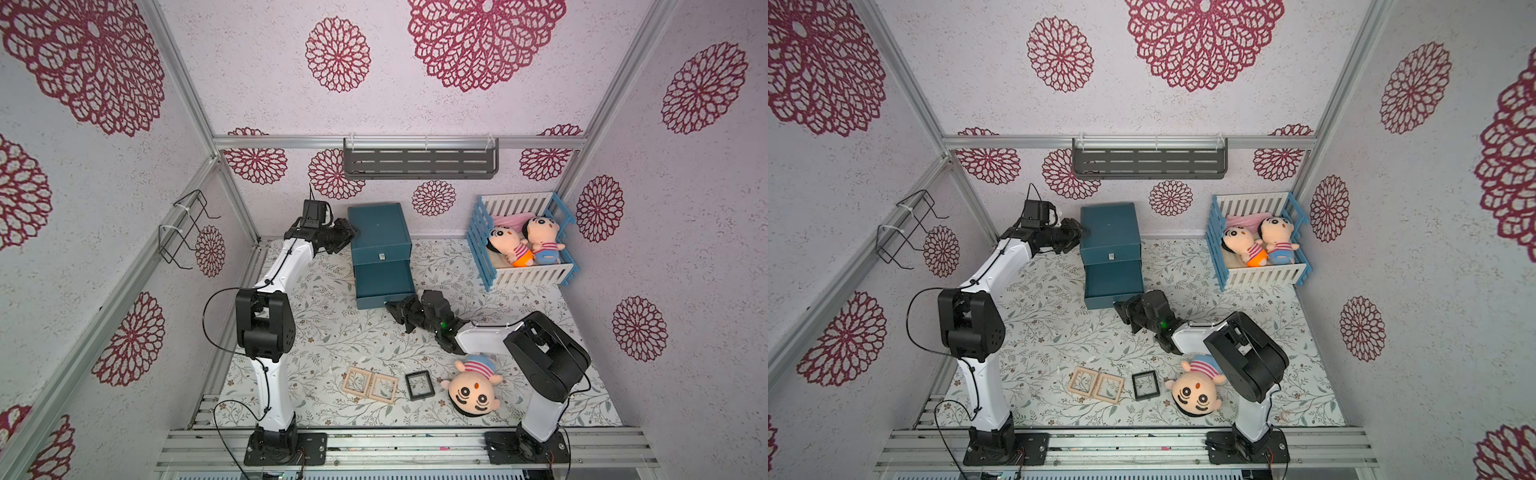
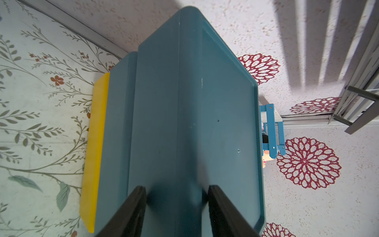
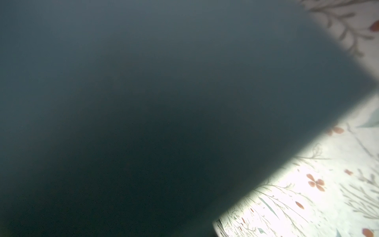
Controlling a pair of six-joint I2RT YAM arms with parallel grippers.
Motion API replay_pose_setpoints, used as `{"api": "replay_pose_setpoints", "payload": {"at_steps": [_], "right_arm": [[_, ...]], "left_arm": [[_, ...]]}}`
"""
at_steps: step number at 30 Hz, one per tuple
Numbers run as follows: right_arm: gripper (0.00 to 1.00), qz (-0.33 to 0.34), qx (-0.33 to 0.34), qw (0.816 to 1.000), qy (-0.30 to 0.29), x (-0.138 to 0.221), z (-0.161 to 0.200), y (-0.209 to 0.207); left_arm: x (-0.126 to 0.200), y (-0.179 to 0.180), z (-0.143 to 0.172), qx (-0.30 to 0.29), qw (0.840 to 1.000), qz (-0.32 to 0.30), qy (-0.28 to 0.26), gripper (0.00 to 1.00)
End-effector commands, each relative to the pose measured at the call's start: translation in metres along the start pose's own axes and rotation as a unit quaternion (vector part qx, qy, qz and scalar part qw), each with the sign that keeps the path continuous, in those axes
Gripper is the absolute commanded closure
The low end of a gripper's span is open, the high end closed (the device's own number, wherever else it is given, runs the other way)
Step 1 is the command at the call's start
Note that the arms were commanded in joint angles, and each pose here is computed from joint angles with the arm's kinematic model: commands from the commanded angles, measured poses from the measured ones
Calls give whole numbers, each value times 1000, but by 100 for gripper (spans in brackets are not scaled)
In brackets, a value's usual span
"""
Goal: Place the brooch boxes into the drawer by color
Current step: Open the drawer in the storage box.
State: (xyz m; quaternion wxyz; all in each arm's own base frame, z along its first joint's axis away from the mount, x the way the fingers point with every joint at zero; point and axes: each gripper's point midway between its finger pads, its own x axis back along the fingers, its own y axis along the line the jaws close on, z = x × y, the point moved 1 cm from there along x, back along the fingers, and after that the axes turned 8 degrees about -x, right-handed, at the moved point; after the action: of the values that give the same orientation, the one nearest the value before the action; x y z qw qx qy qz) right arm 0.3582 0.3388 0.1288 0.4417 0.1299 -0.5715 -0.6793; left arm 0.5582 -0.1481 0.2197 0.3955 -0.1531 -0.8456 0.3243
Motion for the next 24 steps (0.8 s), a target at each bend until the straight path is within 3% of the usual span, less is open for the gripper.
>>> {"api": "replay_pose_setpoints", "payload": {"at_steps": [1, 4, 8, 15, 18, 24], "right_arm": [[98, -13, 17, 1000, 10, 9, 12, 18], [72, -8, 31, 999, 1, 12, 11, 22], [54, -5, 59, 998, -14, 20, 7, 31], [47, 13, 126, 991, -42, 44, -5, 40], [47, 23, 169, 983, -61, 58, -14, 46], [50, 56, 276, 953, -108, 96, -32, 53]], "left_arm": [[-10, -3, 6, -3, 1000, 8, 11, 45], [-6, -6, 3, -5, 1000, 8, 6, 44], [2, -11, -1, -7, 1000, 5, -3, 41], [29, -25, -8, -20, 999, 0, -31, 38], [56, -38, -11, -37, 998, -4, -57, 37], [93, -39, 13, -69, 993, -46, -83, 37]]}}
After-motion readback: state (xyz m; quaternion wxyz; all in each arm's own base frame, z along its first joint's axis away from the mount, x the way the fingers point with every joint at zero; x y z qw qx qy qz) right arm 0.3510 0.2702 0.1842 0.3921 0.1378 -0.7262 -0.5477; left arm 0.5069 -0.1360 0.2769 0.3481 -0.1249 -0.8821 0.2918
